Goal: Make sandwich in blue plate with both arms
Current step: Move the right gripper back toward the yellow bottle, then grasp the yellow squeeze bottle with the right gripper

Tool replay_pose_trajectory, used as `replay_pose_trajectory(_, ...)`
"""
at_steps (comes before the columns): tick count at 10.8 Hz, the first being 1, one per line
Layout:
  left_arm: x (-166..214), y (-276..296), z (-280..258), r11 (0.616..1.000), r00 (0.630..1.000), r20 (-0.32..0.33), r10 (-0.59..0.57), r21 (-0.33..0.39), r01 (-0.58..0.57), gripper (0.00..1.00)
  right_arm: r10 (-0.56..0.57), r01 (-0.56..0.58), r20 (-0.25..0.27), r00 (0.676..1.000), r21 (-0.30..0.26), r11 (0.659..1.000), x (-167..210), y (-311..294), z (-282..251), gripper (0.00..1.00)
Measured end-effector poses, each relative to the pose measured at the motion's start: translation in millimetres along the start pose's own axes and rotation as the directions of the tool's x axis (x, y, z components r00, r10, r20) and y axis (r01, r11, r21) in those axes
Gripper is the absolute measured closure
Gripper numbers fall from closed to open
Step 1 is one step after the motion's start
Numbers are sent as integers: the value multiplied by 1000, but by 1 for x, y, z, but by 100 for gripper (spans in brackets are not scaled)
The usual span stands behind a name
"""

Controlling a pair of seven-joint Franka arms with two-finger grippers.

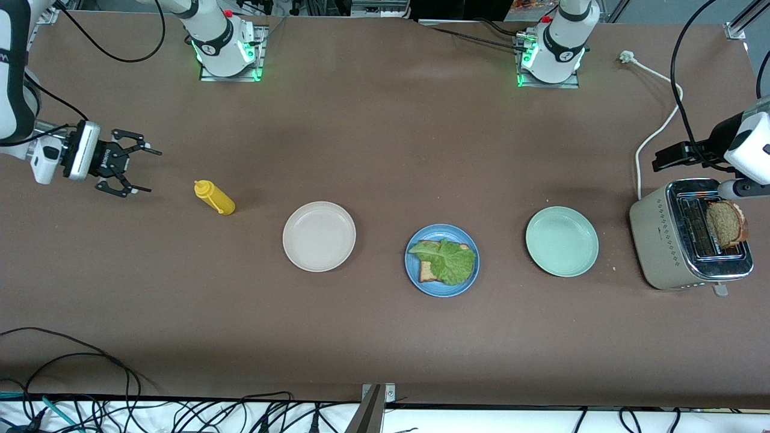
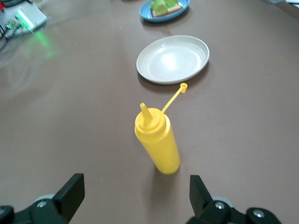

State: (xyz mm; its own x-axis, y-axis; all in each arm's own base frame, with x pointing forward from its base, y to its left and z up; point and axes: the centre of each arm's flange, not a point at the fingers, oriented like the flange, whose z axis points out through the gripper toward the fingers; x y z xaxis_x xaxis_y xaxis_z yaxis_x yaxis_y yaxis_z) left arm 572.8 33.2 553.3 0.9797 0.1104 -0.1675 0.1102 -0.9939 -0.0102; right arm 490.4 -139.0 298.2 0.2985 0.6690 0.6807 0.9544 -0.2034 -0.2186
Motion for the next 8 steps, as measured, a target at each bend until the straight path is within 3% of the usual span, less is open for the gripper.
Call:
replay_pose_trajectory(2, 0, 0, 0, 1000, 1000, 1, 0, 0, 0, 0, -4, 8, -84, 996, 42, 999, -23, 7, 36, 0)
replay_pose_trajectory(5, 0, 0, 0, 1000, 1000, 1, 0, 0, 0, 0, 15, -4, -119, 993, 99, 995, -59, 23, 70, 0)
replay_pose_trajectory(8, 0, 0, 1, 1000, 1000, 1, 0, 0, 0, 0, -11, 34, -187, 982, 123, 992, -71, 36, 87, 0)
